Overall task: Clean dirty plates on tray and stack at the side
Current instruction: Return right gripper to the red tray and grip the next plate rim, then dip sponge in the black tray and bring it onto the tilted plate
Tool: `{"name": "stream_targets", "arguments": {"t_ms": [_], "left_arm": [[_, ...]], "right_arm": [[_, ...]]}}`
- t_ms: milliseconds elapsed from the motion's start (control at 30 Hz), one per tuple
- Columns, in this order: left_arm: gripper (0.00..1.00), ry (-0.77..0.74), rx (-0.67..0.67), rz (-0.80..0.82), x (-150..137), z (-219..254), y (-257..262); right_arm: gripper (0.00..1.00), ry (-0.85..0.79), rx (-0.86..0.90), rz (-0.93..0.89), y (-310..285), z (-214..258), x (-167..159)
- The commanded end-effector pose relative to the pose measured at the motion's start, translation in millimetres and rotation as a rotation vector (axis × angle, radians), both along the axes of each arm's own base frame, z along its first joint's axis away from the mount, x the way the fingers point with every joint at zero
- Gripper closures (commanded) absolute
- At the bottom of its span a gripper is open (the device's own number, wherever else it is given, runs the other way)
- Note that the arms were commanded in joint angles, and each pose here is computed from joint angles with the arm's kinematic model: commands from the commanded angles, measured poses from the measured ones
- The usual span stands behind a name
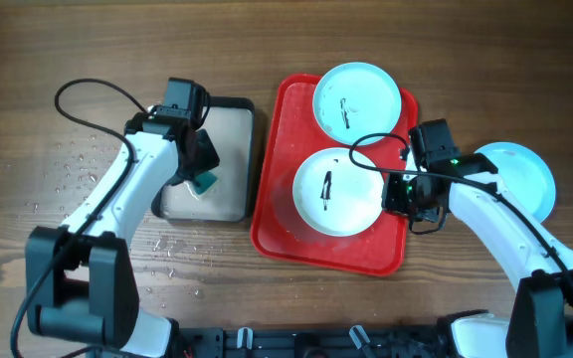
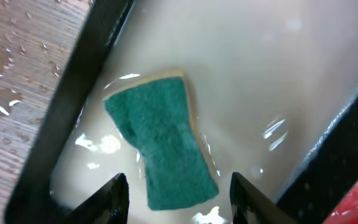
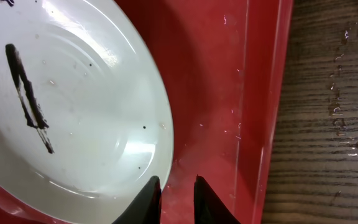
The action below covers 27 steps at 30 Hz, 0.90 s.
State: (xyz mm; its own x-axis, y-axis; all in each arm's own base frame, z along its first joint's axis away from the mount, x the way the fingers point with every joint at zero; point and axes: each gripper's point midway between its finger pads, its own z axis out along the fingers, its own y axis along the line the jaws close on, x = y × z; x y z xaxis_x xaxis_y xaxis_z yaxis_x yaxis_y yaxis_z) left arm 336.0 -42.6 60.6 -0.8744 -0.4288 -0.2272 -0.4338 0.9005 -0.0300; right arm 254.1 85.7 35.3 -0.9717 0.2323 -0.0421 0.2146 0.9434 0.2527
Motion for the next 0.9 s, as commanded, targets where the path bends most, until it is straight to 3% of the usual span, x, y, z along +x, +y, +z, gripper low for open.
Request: {"name": "stream_targets", "arguments": {"t_ms": [0, 133, 233, 333, 367, 433, 467, 600, 667, 733, 800, 867], "left_arm": [[0.73, 0.121, -0.077, 0.132, -23.2, -49.4, -8.3], [0.96, 0.204, -0.151, 0.104, -34.0, -76.7, -23.9], [0.96, 0.111, -0.085, -0.119, -7.3, -61.9, -19.8], [0.96, 0.074, -0.064, -0.261, 10.5, -14.1, -29.9], [0.9, 0.072, -0.063, -0.264, 11.1, -5.2, -31.1], [0.62, 0.079, -0.055, -0.253, 8.7, -0.9, -26.8], [0.56, 0.086, -0.035, -0.227, 8.0, -3.3, -21.0], [0.51, 0.049, 0.002, -0.187, 16.2, -23.7, -13.3], [0.58, 0.017, 0.062, -0.097, 23.9, -41.3, -1.0], [0.8, -0.002, 0.058, -0.093, 30.2, -55.4, -2.3], [0.96, 0.002, 0.059, -0.095, 31.5, -61.2, -2.8], [0.96, -0.032, 0.062, -0.144, 41.2, -50.5, -5.1]], "right_arm": [[0.81, -0.016, -0.014, 0.017, -0.9, 1.4, 1.1], [0.81, -0.019, -0.013, 0.016, -0.8, 1.5, 1.8], [0.81, -0.019, -0.013, 0.017, -0.8, 1.5, 1.8], [0.81, -0.021, -0.012, 0.015, -0.6, 1.6, 2.3], [0.81, -0.021, -0.012, 0.015, -0.6, 1.6, 2.3], [0.81, -0.02, -0.012, 0.013, -0.6, 1.6, 2.2], [0.81, -0.02, -0.012, 0.014, -0.6, 1.6, 2.2], [0.81, -0.033, -0.01, 0.013, 0.0, 2.1, 5.5], [0.81, -0.036, -0.008, 0.012, 0.2, 2.2, 6.2], [0.8, -0.035, -0.009, 0.013, 0.2, 2.2, 6.0], [0.8, -0.035, -0.009, 0.013, 0.1, 2.2, 5.8], [0.8, -0.034, -0.009, 0.013, 0.1, 2.2, 5.7]]}}
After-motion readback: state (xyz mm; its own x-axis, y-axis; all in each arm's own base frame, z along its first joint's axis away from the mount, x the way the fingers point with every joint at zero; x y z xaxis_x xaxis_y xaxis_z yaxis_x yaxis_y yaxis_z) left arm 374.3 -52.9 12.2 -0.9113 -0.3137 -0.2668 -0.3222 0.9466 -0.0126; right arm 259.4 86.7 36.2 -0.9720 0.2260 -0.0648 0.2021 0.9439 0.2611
